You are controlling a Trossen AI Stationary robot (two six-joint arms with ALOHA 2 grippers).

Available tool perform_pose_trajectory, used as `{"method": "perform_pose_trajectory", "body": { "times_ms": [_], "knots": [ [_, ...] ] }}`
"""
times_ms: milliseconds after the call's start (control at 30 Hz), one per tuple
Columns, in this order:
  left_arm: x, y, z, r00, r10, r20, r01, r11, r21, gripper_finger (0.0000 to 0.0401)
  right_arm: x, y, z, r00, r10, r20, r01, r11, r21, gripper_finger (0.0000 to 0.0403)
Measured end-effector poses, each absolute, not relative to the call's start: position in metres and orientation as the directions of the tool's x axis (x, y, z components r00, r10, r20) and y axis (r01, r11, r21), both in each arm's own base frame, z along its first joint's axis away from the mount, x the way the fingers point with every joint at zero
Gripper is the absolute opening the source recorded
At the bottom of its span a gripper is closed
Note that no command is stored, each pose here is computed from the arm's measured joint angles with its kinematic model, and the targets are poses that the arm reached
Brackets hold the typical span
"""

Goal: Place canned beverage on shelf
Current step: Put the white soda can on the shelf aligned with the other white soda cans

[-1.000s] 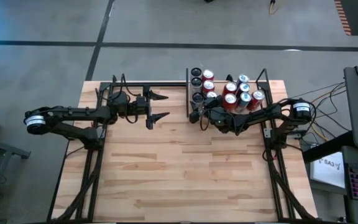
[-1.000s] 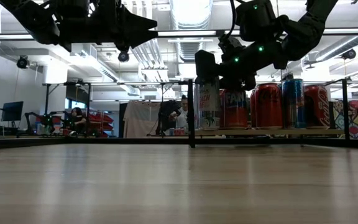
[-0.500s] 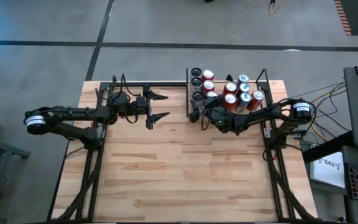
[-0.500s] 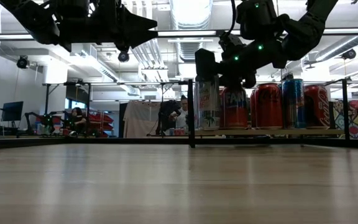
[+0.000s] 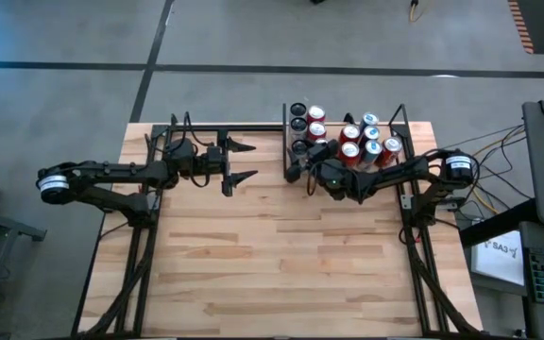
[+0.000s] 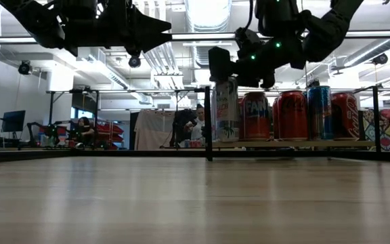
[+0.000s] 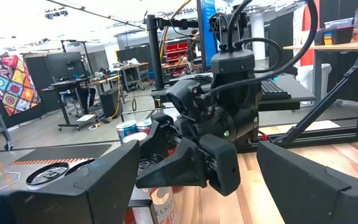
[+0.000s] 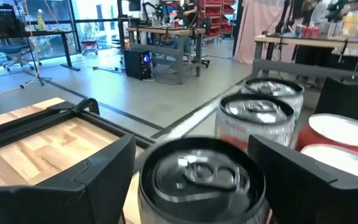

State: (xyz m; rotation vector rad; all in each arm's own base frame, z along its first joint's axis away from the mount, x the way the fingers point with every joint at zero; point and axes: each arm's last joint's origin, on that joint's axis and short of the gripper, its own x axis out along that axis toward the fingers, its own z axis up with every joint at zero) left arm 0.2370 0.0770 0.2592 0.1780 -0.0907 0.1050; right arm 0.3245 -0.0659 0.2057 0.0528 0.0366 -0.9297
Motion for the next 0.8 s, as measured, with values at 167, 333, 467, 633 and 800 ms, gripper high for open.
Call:
{"method": "perform_pose_trajectory", "body": {
  "times_ms": [167,333,467,633,800],
  "knots": [
    [0.237,0.077,0.259,0.991,0.096,0.098,-0.112,0.979,0.172,0.0309,0.328,-0.067,0.214,0.571,-0.821,-0.033,0.821,0.571,-0.017,0.0298],
    [0.237,0.077,0.259,0.991,0.096,0.098,-0.112,0.979,0.171,0.0309,0.331,-0.068,0.220,0.559,-0.829,-0.019,0.828,0.559,-0.049,0.0301],
    [0.237,0.077,0.259,0.991,0.096,0.098,-0.112,0.979,0.171,0.0309,0.334,-0.068,0.228,0.560,-0.829,-0.003,0.826,0.558,-0.072,0.0302],
    [0.237,0.077,0.259,0.991,0.096,0.098,-0.112,0.979,0.171,0.0309,0.332,-0.067,0.241,0.561,-0.828,0.023,0.827,0.558,-0.073,0.0298],
    [0.237,0.077,0.259,0.991,0.096,0.098,-0.112,0.979,0.171,0.0309,0.325,-0.060,0.260,0.575,-0.816,0.058,0.818,0.572,-0.058,0.0290]
  ]
}}
